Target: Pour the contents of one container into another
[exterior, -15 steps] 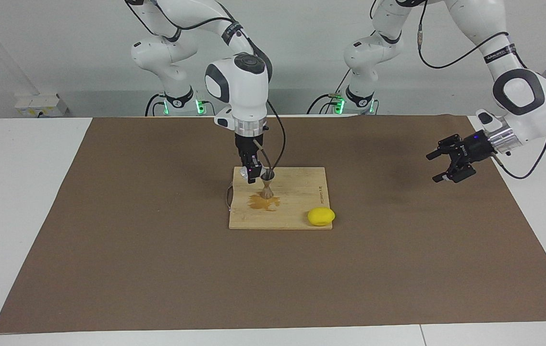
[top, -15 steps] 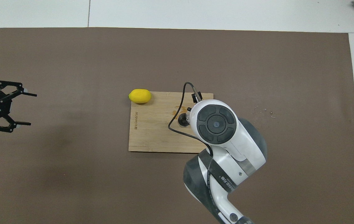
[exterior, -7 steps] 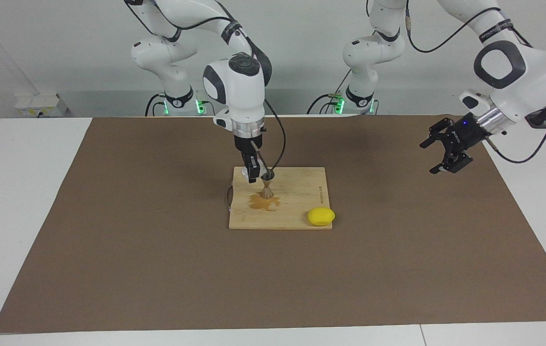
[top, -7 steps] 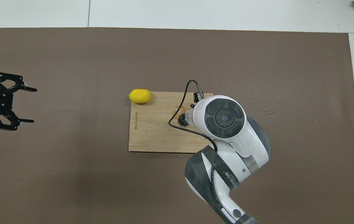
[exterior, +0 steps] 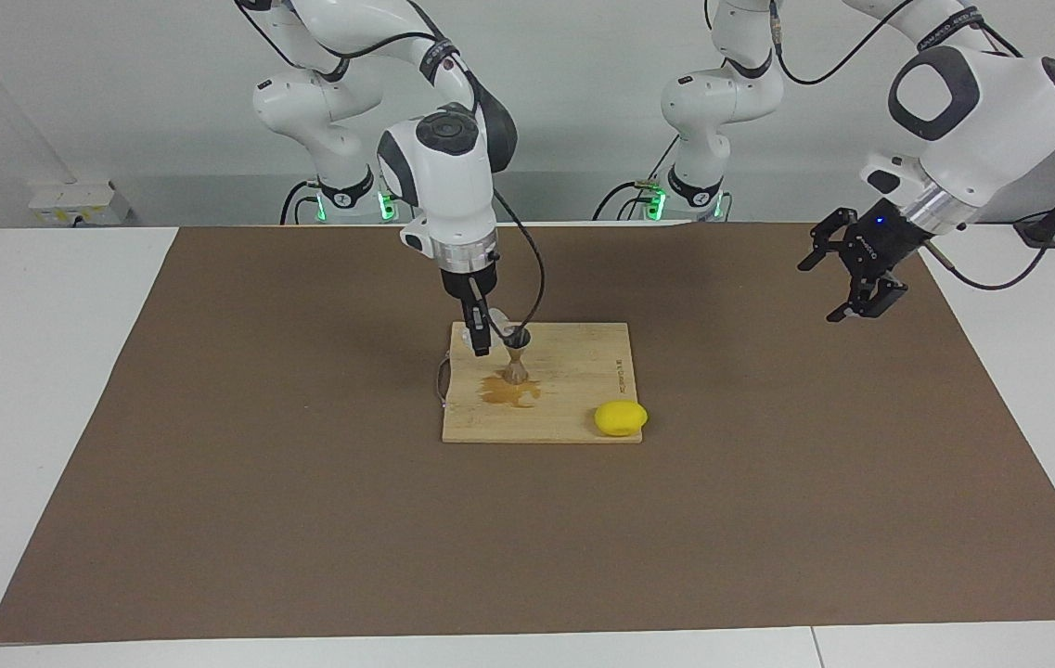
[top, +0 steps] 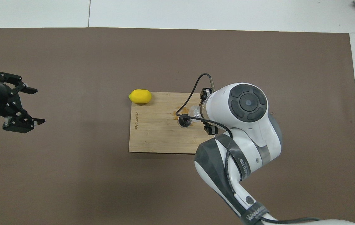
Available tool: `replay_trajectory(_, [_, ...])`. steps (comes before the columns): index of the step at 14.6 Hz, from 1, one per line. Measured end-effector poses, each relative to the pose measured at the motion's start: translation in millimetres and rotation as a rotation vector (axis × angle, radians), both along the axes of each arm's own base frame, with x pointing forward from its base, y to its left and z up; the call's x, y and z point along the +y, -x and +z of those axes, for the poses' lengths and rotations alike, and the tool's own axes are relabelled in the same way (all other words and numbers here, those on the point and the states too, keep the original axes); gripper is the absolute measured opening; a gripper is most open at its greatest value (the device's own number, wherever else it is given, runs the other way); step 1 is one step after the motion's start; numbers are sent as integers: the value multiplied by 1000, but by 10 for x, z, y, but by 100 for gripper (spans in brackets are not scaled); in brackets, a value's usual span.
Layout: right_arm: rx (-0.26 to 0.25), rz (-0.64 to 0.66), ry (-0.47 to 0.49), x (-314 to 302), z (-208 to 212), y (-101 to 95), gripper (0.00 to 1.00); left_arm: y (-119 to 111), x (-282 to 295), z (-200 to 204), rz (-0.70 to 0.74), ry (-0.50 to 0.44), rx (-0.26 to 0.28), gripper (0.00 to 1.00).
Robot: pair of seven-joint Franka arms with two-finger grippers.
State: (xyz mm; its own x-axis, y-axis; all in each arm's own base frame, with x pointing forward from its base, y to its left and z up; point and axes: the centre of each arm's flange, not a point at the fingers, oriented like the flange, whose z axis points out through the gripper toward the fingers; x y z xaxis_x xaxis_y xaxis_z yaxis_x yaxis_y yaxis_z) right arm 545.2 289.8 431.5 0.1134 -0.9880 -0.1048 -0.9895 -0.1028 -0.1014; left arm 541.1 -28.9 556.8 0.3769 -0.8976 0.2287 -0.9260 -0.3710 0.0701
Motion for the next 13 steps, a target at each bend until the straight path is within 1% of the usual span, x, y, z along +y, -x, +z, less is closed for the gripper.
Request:
replay_trajectory(2, [40, -17, -76, -136, -41, -78, 51, 62, -71, 76, 165, -33, 29, 100])
replay_trajectory(4, [77, -41, -171, -391, -85, -196, 51, 98, -99, 111, 309, -40, 59, 100])
replay_trajectory(6, [112, -47, -274, -801, -196, -310, 51, 99, -76, 117, 403, -39, 77, 100])
replay_trajectory(8, [150, -16, -347, -1292, -381, -349, 51, 98, -36, 115, 465, -37, 90, 100])
replay_trajectory(10, [160, 9, -423, -1736, -582, -330, 51, 100, -8, 102, 536, -51, 104, 100])
replay_trajectory(13, [140, 48, -539, -2226, -914, -201, 51, 99, 99, 93, 680, -64, 128, 100])
